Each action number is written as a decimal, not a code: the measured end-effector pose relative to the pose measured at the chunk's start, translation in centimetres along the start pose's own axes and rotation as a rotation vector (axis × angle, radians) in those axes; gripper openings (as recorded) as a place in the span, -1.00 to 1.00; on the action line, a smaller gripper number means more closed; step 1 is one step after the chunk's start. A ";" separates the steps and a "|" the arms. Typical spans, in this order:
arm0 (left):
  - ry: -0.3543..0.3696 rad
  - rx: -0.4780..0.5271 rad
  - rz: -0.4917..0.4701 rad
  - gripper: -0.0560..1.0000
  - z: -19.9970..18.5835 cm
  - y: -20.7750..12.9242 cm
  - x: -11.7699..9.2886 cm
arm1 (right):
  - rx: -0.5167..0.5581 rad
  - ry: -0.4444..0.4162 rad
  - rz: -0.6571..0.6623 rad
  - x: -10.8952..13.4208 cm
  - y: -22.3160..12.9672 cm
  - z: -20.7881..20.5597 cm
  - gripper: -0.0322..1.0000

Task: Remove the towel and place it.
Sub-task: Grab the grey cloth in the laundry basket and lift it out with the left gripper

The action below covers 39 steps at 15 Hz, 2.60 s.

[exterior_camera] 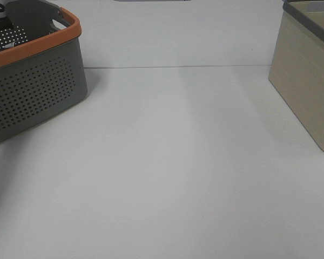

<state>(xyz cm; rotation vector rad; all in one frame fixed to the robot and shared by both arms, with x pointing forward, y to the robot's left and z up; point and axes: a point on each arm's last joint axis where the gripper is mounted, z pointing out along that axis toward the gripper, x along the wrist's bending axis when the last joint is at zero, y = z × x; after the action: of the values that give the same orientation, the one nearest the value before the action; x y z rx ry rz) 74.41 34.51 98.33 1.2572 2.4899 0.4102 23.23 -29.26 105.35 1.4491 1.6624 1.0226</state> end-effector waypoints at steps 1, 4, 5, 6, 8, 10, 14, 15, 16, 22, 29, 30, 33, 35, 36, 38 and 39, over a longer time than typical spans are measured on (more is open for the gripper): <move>-0.007 -0.012 0.003 -0.89 -0.5 0.2 -0.1 | 0.000 0.000 0.000 0.0 0.0 0.0 0.28; -0.061 -0.096 -0.001 -0.89 -3.0 1.1 -0.4 | 0.000 0.000 0.000 0.0 0.0 0.0 0.28; -0.081 -0.127 -0.001 -0.89 -4.2 1.5 -0.5 | 0.000 0.000 0.000 0.0 0.0 0.0 0.28; -0.102 -0.162 0.003 -0.89 -5.6 1.8 -0.6 | 0.000 0.000 0.000 0.0 0.0 0.0 0.28; -0.131 -0.210 0.011 -0.89 -7.2 2.3 -0.8 | 0.000 0.000 0.000 0.0 0.0 0.0 0.28; -0.172 -0.280 0.021 -0.89 -9.2 2.8 -1.0 | 0.000 0.000 0.000 0.0 0.0 0.0 0.28; -0.250 -0.407 0.027 -0.89 -13.6 3.6 -1.2 | 0.000 0.000 0.000 0.0 0.0 0.0 0.28; -0.265 -0.440 0.040 -0.89 -14.6 3.7 -1.2 | 0.000 0.000 0.000 0.0 0.0 0.0 0.28; -0.279 -0.469 0.049 -0.89 -15.6 3.8 -1.2 | 0.000 0.000 0.000 0.0 0.0 0.0 0.28; -0.402 -0.698 0.059 -0.89 -23.0 4.3 -0.8 | 0.000 0.000 0.000 0.0 0.0 0.0 0.28; -0.598 -0.999 0.084 -0.89 -31.3 3.2 -1.6 | 0.000 -0.001 0.000 0.0 0.0 0.0 0.28; -0.675 -1.106 0.151 -0.89 -34.2 1.8 -3.6 | 0.000 -0.003 -0.002 0.0 0.0 0.0 0.28; -0.777 -1.224 0.232 -0.89 -37.9 -0.3 -6.2 | 0.000 -0.003 -0.002 0.0 0.0 0.0 0.28; -0.847 -1.310 0.281 -0.89 -40.7 -2.0 -7.5 | 0.000 -0.003 -0.002 0.0 0.0 0.0 0.28; -0.881 -1.343 0.301 -0.89 -42.0 -2.9 -8.0 | 0.000 -0.003 -0.002 0.0 0.0 0.0 0.28; -0.921 -1.375 0.351 -0.89 -43.6 -4.7 -9.2 | 0.000 -0.003 -0.002 0.0 0.0 0.0 0.28; -0.929 -1.381 0.380 -0.89 -43.9 -5.6 -9.9 | 0.000 -0.003 -0.002 0.0 0.0 0.0 0.28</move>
<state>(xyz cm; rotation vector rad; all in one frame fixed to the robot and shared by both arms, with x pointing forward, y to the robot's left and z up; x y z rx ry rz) 58.10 18.50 137.46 0.8809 0.7676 1.0490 23.24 -29.29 105.35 1.4483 1.6613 1.0183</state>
